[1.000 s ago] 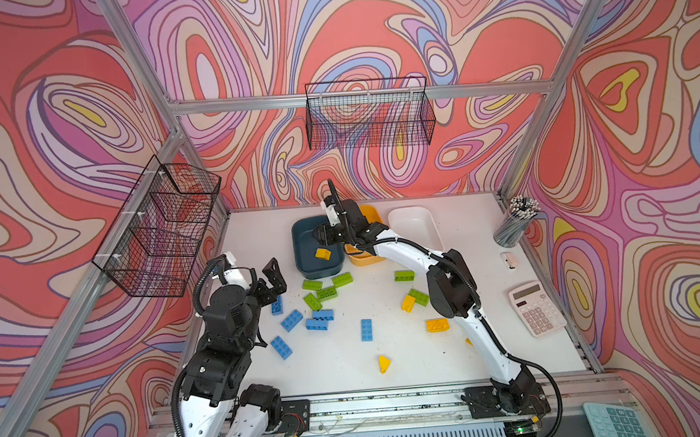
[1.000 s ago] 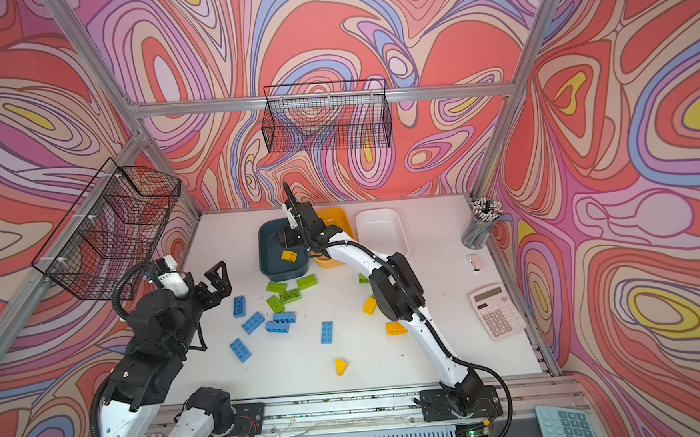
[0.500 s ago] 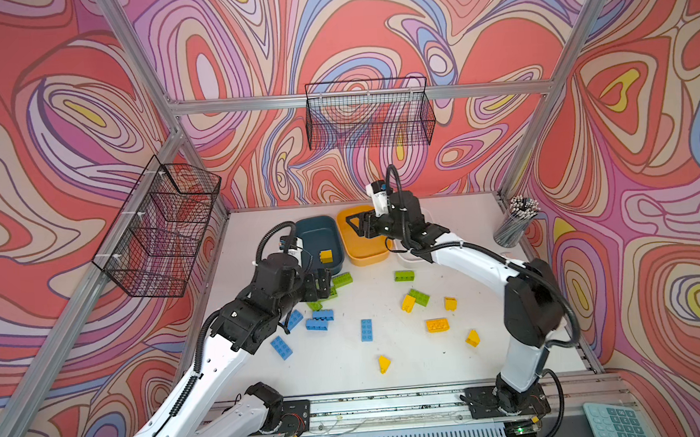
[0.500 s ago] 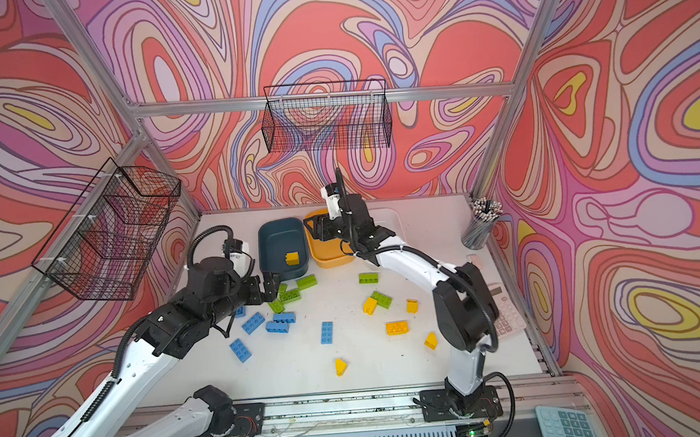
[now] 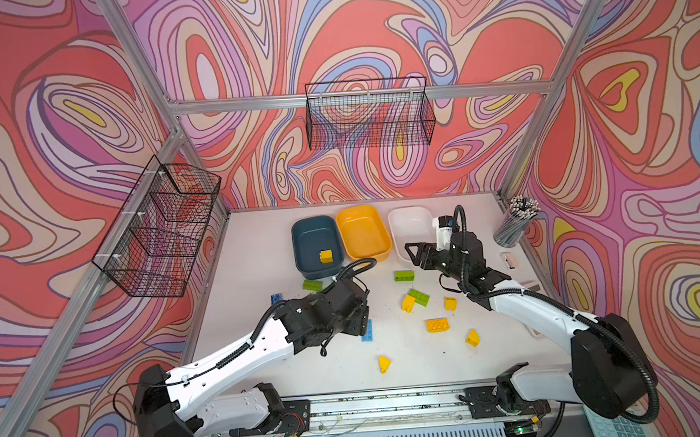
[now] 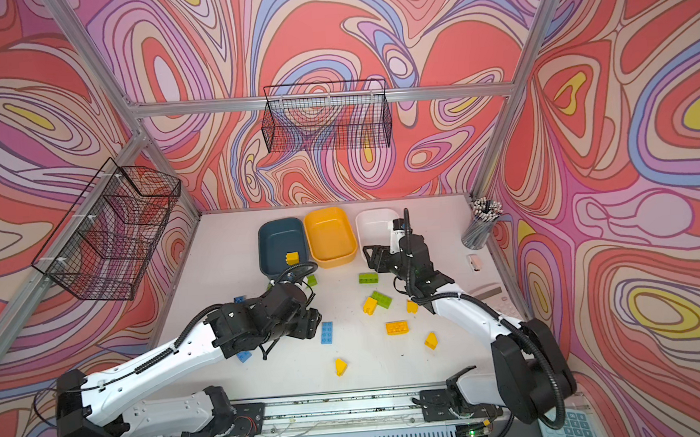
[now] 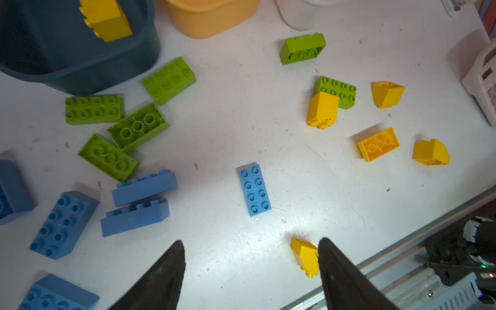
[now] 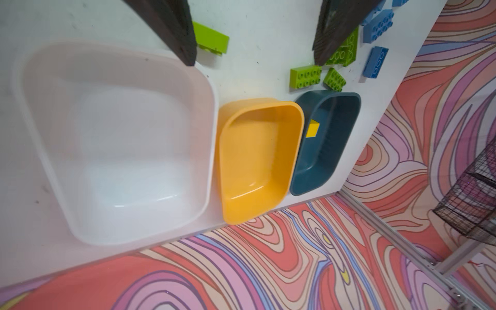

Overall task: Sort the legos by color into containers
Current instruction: 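Withdraw the right arm while the left gripper reaches toward a near yellow brick, then close the left gripper on the yellow brick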

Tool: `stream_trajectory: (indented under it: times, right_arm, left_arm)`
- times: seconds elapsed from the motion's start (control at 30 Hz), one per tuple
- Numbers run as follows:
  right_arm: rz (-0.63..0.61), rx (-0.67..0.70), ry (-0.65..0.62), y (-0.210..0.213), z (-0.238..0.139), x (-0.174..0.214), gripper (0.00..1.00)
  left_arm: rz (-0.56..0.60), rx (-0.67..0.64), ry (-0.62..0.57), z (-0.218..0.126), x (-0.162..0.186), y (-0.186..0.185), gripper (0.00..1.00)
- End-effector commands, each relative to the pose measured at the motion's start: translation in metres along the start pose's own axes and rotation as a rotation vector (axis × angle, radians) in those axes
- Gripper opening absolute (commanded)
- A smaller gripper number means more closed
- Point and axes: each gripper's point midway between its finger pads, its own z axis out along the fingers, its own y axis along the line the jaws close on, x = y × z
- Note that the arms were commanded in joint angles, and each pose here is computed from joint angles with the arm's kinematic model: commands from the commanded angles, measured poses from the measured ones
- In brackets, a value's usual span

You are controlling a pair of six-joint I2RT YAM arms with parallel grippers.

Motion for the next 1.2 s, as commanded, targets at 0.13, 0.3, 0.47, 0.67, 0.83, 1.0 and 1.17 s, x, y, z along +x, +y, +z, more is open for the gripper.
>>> stream_trajectory:
  times: [0.13,0.3,0.47,0.67,0.83,1.0,1.17]
  right_arm:
    - [0.062,0.061,-0.105,-0.032,-0.024,-0.004,0.73]
    - [0.089,0.106,-0.147,-0.050,-0.033,-0.012,0.73]
    - [0.101,0.128,-0.163,-0.059,-0.035,-0.012,0.73]
    - [0.087,0.167,-0.168,-0.067,-0.036,-0.012,0.73]
    - [0.082,0.181,-0.166,-0.070,-0.035,-0.011,0.73]
    - [0.082,0.181,-0.158,-0.071,-0.034,-0.010,0.73]
    - [0.080,0.181,-0.157,-0.071,-0.035,-0.009,0.73]
  left_arm:
    - [0.095,0.034,0.199,0.021,0.067,-0.030,0.78]
    - [0.164,0.074,0.241,0.038,0.095,-0.044,0.75]
    - [0.251,0.114,0.253,0.059,0.105,-0.058,0.70]
    - [0.378,0.113,0.330,0.076,0.125,-0.067,0.66]
    - [0.400,0.109,0.337,0.084,0.132,-0.071,0.67]
    - [0.413,0.071,0.325,0.091,0.129,-0.067,0.63]
    - [0.426,0.047,0.323,0.097,0.127,-0.068,0.56]
